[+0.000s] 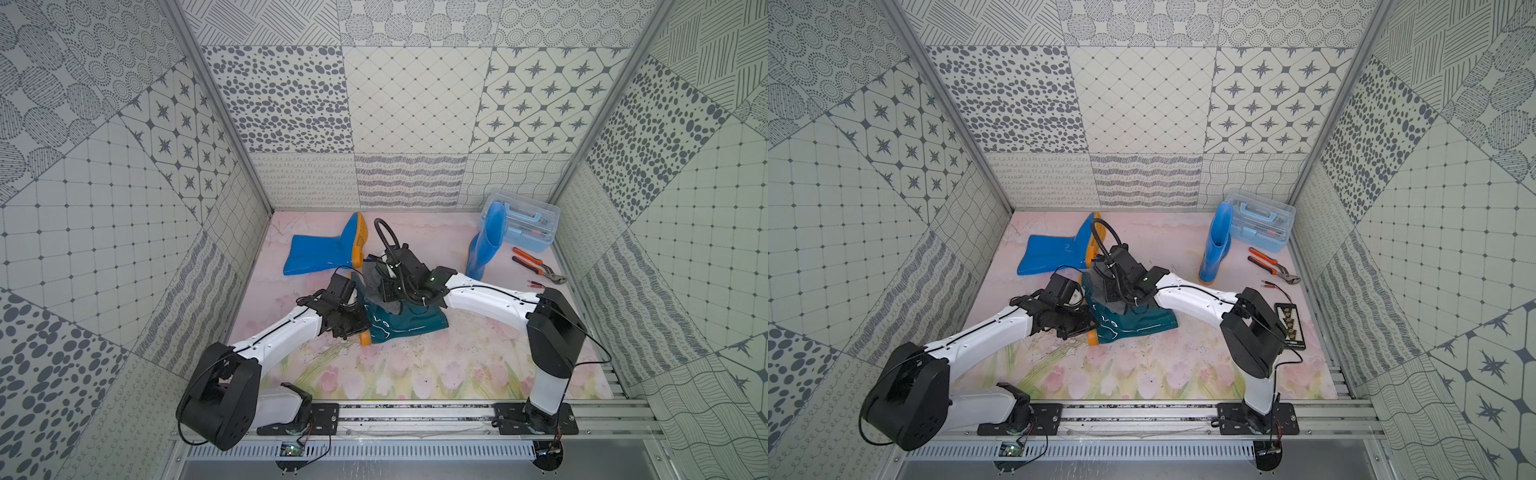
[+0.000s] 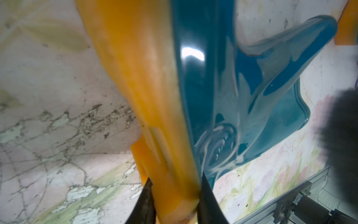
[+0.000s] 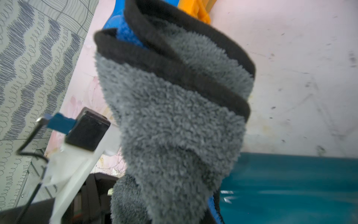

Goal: Wipe the rubber boots with a cloth
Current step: Wipe the dirt off the rubber boot.

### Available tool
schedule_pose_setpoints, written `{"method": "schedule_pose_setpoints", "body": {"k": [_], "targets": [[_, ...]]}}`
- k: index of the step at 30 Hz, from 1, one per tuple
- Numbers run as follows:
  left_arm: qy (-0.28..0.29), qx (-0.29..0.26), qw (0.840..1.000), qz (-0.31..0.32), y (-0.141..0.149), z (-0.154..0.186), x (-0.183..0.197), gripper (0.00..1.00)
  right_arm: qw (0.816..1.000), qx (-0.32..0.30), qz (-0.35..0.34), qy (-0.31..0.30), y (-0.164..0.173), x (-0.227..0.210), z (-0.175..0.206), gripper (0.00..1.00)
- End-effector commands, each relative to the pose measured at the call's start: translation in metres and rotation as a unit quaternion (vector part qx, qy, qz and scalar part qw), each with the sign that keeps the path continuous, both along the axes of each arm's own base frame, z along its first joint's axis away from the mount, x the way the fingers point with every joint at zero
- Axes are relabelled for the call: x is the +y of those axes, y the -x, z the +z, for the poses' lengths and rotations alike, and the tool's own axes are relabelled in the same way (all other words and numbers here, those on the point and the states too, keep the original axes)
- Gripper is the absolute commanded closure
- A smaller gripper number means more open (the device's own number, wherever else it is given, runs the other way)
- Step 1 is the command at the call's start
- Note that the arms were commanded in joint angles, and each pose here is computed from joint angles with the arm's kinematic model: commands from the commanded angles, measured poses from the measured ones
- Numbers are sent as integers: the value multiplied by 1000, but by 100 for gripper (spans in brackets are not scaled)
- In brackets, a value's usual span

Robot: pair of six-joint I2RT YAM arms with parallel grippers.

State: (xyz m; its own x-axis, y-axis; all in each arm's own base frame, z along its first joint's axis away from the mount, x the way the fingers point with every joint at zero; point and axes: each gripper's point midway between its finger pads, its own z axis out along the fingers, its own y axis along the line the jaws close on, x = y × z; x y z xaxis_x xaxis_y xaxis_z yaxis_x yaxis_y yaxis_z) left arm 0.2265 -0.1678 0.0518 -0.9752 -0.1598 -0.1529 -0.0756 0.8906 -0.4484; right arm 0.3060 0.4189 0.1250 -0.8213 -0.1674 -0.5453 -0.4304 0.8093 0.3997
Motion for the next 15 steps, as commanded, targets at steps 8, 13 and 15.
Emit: {"method": "schedule_pose_setpoints", "body": {"k": [8,13,15], "targets": [[-69,74,993,-55,44,-28,17,100,999,41,-19,29,-21,-25,-59,100],[-69,77,993,-53,41,-33,15,100,995,52,-60,54,-31,-84,-72,100],[-69,81,993,-53,40,-34,14,100,993,57,-69,73,-33,-104,-79,100]]}}
